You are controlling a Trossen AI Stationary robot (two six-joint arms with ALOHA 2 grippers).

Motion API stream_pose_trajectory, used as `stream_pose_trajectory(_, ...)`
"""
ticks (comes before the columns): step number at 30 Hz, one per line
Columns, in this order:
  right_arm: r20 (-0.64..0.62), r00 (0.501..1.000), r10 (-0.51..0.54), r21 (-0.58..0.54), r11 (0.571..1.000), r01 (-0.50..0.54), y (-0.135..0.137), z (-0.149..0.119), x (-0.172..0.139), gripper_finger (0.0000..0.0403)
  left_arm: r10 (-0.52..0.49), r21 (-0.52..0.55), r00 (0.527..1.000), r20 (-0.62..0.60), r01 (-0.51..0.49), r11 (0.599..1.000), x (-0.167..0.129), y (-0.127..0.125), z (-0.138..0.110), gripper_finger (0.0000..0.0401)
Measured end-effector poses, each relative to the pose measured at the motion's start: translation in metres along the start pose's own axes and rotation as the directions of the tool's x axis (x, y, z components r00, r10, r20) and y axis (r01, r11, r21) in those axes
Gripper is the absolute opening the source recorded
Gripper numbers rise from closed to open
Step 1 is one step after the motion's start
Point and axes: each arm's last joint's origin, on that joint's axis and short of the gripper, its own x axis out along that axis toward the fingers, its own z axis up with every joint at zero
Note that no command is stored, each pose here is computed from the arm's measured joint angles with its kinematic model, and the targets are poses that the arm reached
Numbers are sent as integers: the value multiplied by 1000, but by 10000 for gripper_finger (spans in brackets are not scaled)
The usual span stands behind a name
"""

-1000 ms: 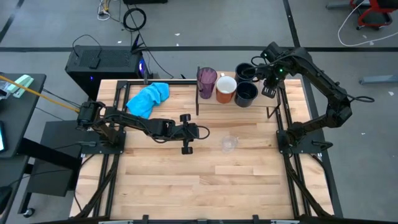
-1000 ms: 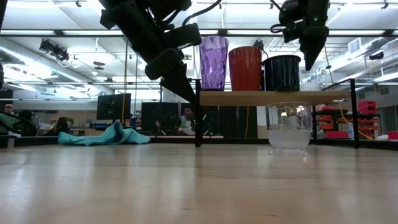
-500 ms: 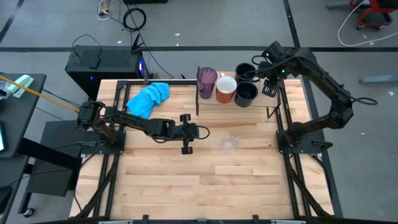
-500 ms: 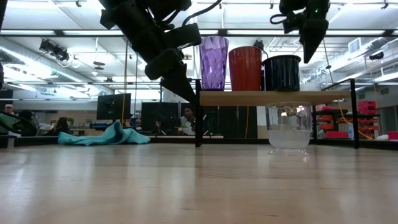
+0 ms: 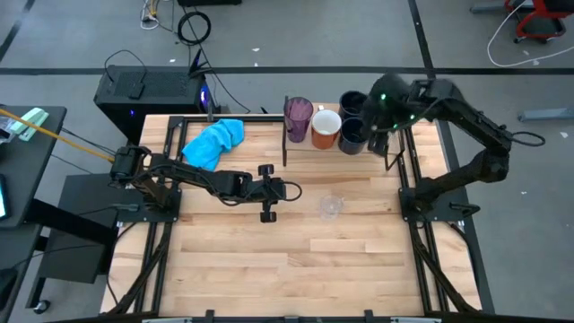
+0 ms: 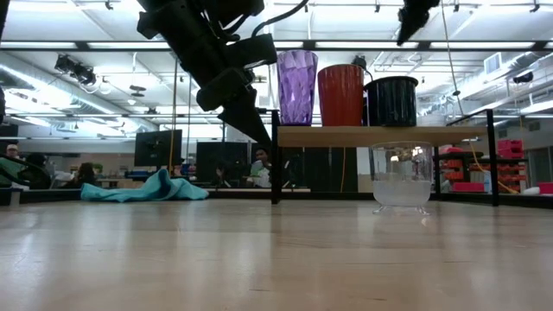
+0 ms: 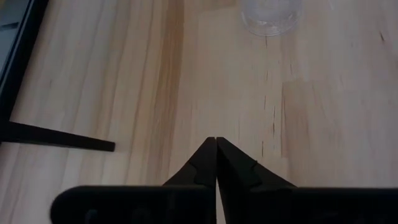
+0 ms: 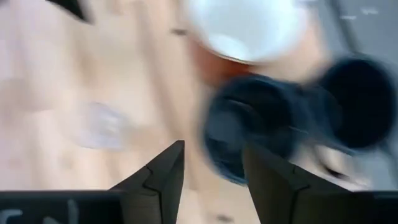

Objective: Stack small to large cups/mugs on shelf
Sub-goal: Put the transparent mug on the shelf

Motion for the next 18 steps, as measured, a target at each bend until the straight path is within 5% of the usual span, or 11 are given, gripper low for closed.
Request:
stream_pose_trajectory(9,-35,972,230,-136,963,-233,87,0,48,165,0,-5,1000,-7,0,1000,0,0,-1,21)
stream_pose_trajectory(18,-125,956,266,-216,933,-288,150,-22,122,156,0,-6,1000,-7,0,1000,0,0,-1,11)
